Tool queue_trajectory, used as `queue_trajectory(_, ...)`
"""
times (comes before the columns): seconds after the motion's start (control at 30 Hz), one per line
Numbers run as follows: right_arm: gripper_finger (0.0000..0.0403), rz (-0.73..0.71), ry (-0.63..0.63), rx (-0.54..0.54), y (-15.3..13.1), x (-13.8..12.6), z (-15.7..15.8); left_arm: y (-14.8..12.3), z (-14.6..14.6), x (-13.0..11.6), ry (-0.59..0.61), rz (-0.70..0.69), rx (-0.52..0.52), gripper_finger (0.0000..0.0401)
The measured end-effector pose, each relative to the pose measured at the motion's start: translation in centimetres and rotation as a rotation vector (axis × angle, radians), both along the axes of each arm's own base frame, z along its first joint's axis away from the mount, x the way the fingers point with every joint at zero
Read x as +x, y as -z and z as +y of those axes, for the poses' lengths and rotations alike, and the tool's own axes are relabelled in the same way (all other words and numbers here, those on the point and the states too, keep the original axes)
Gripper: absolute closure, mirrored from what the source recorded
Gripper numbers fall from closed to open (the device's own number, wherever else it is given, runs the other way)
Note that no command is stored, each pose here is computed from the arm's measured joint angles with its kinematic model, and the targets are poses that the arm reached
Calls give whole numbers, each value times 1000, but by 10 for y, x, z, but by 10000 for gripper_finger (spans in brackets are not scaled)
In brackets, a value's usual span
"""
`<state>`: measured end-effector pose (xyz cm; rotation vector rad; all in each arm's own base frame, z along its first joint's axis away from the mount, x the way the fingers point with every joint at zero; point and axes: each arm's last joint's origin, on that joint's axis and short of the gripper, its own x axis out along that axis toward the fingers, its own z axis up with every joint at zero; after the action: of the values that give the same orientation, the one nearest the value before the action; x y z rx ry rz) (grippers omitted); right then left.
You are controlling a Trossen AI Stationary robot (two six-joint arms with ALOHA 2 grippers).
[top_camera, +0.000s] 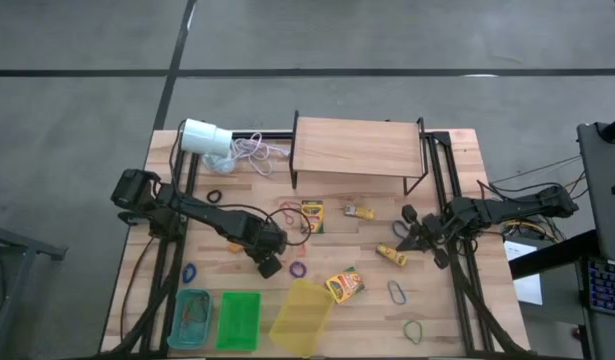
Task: Pick & Place Office Desk Supplies
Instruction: Put the blue rubberband into the blue bin
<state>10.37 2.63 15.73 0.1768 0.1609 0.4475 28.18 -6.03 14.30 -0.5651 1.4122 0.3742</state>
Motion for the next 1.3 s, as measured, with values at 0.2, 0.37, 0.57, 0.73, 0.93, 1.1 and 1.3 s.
queue_trajectory(0.2,394,0,0,0,0,0,0,-18,-1,4,4,55,19,400)
queue_trajectory(0.37,394,0,0,0,0,0,0,-36,-1,6,6,107,35,400)
queue_trajectory(0.57,394,0,0,0,0,0,0,-65,-9,8,-64,146,72,400)
queue_trajectory(0.73,394,0,0,0,0,0,0,-102,-18,0,-153,112,66,400)
queue_trajectory(0.93,394,0,-1,0,0,0,0,-144,-26,-29,-319,35,4,400)
queue_trajectory(1.1,394,0,0,0,0,0,0,-164,-37,-59,-459,7,-50,400)
queue_trajectory(1.3,394,-1,0,0,0,0,0,-168,-65,-83,-595,62,-109,400)
